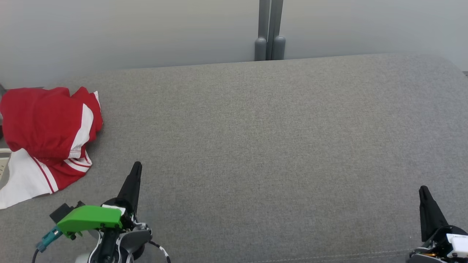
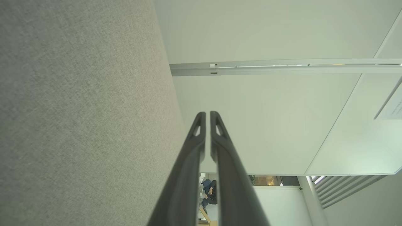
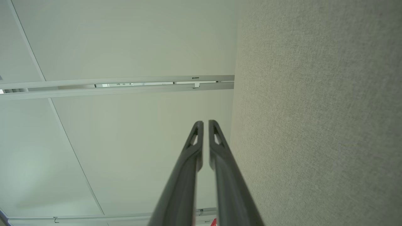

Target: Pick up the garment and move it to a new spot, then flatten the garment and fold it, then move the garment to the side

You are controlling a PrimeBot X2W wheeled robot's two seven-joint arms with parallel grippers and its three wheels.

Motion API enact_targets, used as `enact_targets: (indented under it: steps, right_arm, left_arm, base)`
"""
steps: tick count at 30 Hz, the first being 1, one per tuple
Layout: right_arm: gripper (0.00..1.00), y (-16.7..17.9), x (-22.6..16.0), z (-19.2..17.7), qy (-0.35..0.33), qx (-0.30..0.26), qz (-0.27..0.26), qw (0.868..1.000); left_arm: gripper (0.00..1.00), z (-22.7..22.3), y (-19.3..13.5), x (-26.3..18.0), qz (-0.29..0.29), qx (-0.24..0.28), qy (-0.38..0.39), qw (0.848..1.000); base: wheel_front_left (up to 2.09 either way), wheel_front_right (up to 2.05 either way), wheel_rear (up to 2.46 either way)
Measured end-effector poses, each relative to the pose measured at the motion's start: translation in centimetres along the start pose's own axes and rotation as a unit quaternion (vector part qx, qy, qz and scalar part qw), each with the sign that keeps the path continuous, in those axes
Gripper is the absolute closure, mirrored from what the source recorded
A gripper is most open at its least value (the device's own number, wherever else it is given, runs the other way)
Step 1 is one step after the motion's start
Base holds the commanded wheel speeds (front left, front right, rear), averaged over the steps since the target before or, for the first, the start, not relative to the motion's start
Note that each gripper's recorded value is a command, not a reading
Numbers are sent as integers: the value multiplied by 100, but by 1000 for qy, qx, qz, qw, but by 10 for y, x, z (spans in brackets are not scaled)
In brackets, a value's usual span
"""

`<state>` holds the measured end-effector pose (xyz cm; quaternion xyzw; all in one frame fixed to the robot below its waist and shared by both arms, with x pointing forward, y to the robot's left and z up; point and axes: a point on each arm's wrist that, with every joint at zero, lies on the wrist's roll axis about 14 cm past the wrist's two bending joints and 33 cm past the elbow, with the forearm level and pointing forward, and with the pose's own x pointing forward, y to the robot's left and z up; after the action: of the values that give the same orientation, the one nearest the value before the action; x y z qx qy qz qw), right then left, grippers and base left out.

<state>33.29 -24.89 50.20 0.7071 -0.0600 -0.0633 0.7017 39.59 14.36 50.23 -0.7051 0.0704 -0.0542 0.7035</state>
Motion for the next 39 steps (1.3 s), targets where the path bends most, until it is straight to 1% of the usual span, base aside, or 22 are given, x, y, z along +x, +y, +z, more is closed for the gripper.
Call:
enact_targets:
  steps: [6,16,26,30,33,36,37,39]
  right_arm:
    - [0,-18,-4,-6,2,10,-28,1000]
    - [0,-22,1,-24,15,-5,-34,999]
    - [0,-23,10,-40,32,-67,-32,997]
    - [0,-23,13,-46,40,-96,-30,994]
    - [0,-23,16,-49,44,-123,-29,991]
    - [0,-24,18,-52,49,-162,-27,985]
    - [0,-24,18,-52,49,-162,-27,985]
    - [0,-25,20,-52,50,-185,-27,981]
  left_arm:
    - [0,-2,35,-16,52,-9,-4,999]
    - [0,2,35,-17,52,8,-23,998]
    - [0,11,36,-18,58,68,-41,995]
    - [0,15,34,-18,58,105,-48,992]
    - [0,17,33,-19,60,137,-51,987]
    - [0,19,32,-19,60,173,-53,982]
    - [0,19,32,-19,60,173,-53,982]
    - [0,19,31,-19,61,192,-54,978]
  base:
    - [0,0,0]
    - [0,0,0]
    - [0,0,0]
    - [0,0,0]
    - [0,0,0]
    - [0,0,0]
    - [0,0,0]
    - [0,0,0]
